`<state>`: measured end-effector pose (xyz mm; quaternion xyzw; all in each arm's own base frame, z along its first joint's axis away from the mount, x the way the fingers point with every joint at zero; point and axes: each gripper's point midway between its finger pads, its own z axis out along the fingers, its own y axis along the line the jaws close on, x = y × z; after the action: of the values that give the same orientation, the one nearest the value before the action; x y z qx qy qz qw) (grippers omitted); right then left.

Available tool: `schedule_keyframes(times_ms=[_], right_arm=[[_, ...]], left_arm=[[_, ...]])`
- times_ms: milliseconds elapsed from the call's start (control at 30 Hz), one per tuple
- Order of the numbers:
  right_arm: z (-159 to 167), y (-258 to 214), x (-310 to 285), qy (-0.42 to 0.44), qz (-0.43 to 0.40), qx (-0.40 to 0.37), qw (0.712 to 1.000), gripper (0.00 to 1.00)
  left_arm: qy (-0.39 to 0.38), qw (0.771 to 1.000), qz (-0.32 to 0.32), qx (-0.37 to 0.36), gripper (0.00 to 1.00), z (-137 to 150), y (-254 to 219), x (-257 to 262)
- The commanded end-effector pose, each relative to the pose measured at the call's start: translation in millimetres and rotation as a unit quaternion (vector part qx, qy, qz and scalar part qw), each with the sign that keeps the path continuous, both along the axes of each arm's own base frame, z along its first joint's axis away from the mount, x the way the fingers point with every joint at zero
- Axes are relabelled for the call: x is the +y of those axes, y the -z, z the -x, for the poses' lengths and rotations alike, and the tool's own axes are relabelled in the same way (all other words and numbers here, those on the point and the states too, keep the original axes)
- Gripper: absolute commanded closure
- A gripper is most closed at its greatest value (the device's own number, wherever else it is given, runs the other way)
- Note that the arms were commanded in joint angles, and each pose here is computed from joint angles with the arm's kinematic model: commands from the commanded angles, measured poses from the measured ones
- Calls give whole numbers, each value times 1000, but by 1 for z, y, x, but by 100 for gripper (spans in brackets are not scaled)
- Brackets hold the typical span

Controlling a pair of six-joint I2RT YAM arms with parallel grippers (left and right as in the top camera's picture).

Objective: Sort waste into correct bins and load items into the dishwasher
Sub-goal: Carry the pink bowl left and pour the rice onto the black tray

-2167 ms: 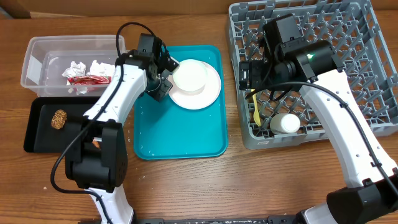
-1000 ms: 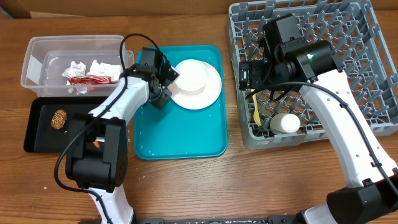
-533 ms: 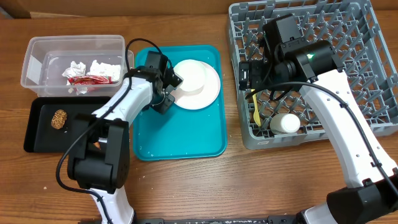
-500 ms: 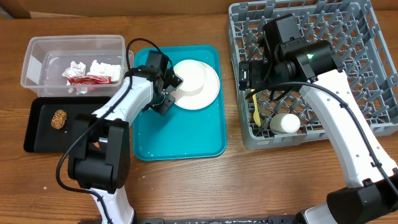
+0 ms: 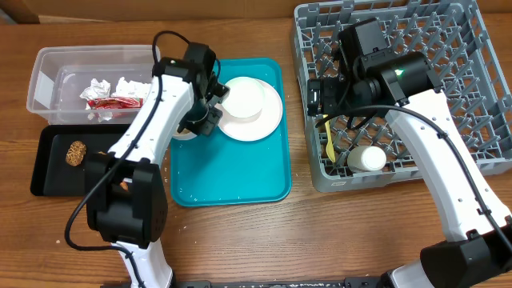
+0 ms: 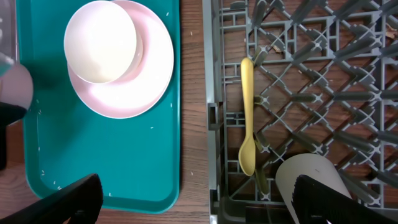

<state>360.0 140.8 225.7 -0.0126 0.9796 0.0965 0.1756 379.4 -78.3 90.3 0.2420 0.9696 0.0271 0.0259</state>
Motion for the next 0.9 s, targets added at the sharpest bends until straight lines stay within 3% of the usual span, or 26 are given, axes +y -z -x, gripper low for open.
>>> schedule_keyframes(times_ms=[0,233,433,633,767,867], right_arm=[[-1,-12,2,-5,-4,-18,1000,0],[-1,-12,2,-5,-4,-18,1000,0],[0,-11,1,-5,-3,-16,1000,0],[-1,-12,1,-5,-4,-17,1000,0],[-1,-12,2,-5,-4,-17,1000,0],[-1,-12,2,-5,-4,-17,1000,0]], left_arm=[[-46,998,12,-40,96,-19,-39,-3],[-119,989,34,-80,96,-27,-103,-2],[-202,975,38,-83,96,-12,-150,29],[-286,955,47,-71,96,8,-162,89],[-315,939,133,-42,96,14,-155,125],[-332,930,155,-28,96,19,-141,148]])
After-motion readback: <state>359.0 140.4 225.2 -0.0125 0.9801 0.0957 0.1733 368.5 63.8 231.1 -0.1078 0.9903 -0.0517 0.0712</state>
